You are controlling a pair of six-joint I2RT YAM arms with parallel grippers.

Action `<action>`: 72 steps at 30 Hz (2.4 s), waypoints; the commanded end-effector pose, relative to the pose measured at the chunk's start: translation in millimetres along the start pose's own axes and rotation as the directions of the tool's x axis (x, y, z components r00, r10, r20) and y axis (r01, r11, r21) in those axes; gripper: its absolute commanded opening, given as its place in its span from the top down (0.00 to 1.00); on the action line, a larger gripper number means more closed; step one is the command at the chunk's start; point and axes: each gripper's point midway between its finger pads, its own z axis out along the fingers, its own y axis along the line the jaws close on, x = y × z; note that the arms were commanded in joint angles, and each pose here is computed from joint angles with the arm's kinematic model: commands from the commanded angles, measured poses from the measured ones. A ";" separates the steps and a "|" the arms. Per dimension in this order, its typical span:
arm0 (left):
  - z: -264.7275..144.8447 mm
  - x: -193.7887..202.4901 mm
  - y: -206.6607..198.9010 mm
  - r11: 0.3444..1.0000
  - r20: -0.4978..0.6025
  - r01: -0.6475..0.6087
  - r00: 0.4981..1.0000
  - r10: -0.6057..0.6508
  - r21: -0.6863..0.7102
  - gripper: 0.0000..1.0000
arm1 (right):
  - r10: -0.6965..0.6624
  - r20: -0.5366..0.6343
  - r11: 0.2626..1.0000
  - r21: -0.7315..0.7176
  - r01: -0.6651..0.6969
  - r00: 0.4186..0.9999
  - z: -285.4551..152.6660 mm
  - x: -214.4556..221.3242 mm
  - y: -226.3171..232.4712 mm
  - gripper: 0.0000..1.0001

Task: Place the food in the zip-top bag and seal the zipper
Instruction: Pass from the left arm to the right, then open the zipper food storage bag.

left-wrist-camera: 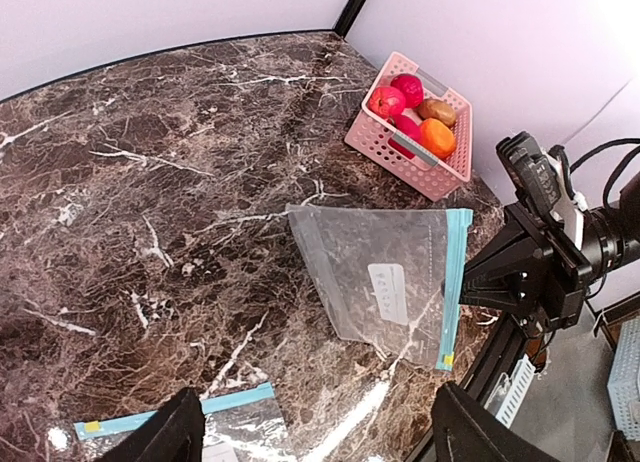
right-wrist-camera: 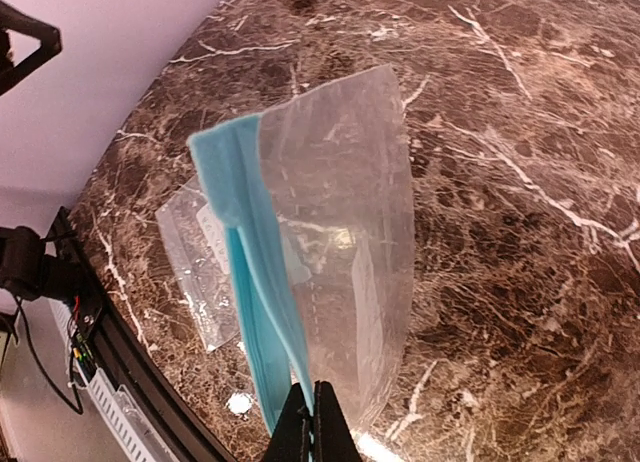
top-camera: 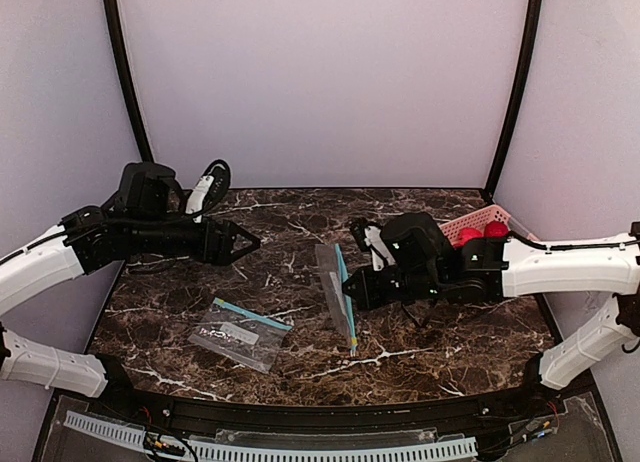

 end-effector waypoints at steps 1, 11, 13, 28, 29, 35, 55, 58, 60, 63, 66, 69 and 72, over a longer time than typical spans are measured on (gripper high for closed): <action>15.6 7.3 -13.9 0.997 -0.008 0.064 0.998 -0.064 0.041 0.21 | 0.060 0.023 0.988 0.141 -0.063 0.998 -7.5 -9.1 -21.0 1.00; 59.6 25.6 -67.0 0.961 -0.019 0.170 0.985 -0.170 0.217 0.21 | 0.102 0.015 0.992 0.069 -0.103 0.995 11.3 -20.3 2.2 1.00; 66.2 33.8 -69.4 0.958 -0.035 0.181 0.983 -0.178 0.221 0.21 | 0.109 0.021 0.993 0.052 -0.110 0.994 12.2 -23.6 6.4 1.00; 112.4 68.5 -84.6 0.922 -0.173 0.262 0.960 -0.220 0.284 0.27 | 0.111 0.007 0.993 0.034 -0.111 0.994 20.2 -24.4 13.2 1.00; 115.6 70.4 -84.1 0.923 -0.180 0.263 0.959 -0.218 0.280 0.28 | 0.111 0.007 0.993 0.032 -0.111 0.994 20.2 -24.4 13.5 1.00; 127.9 78.8 -76.1 0.944 -0.213 0.241 0.958 -0.194 0.224 0.33 | 0.106 0.005 0.994 0.034 -0.106 0.994 20.5 -23.6 12.7 1.00; 140.3 94.6 -41.0 0.981 -0.240 0.194 0.953 -0.186 0.010 0.69 | 0.100 -0.009 0.992 0.083 -0.099 0.995 25.3 -16.4 2.6 1.00; 142.4 94.1 -41.7 0.981 -0.240 0.195 0.952 -0.187 0.008 0.75 | 0.100 -0.013 0.990 0.099 -0.098 0.995 26.0 -15.3 -0.5 1.00; 143.7 90.7 -44.8 0.980 -0.232 0.199 0.954 -0.189 0.022 0.82 | 0.099 -0.014 0.990 0.106 -0.097 0.995 26.5 -14.9 -1.4 1.00; 146.0 85.0 -49.4 0.978 -0.214 0.205 0.958 -0.190 0.047 0.89 | 0.100 -0.016 0.988 0.121 -0.098 0.995 27.0 -14.2 -4.2 1.00; 145.8 83.3 -48.0 0.978 -0.204 0.205 0.960 -0.193 0.040 0.98 | 0.110 -0.022 0.979 0.174 -0.104 0.994 25.0 -12.5 -12.0 1.00; 140.8 77.9 -45.6 0.978 -0.172 0.204 0.966 -0.196 0.033 0.99 | 0.121 -0.018 0.963 0.243 -0.113 0.993 19.5 -11.3 -23.5 1.00; 134.6 74.1 -34.3 0.981 -0.124 0.193 0.973 -0.193 -0.013 0.99 | 0.128 -0.012 0.947 0.298 -0.118 0.992 13.5 -8.9 -33.7 1.00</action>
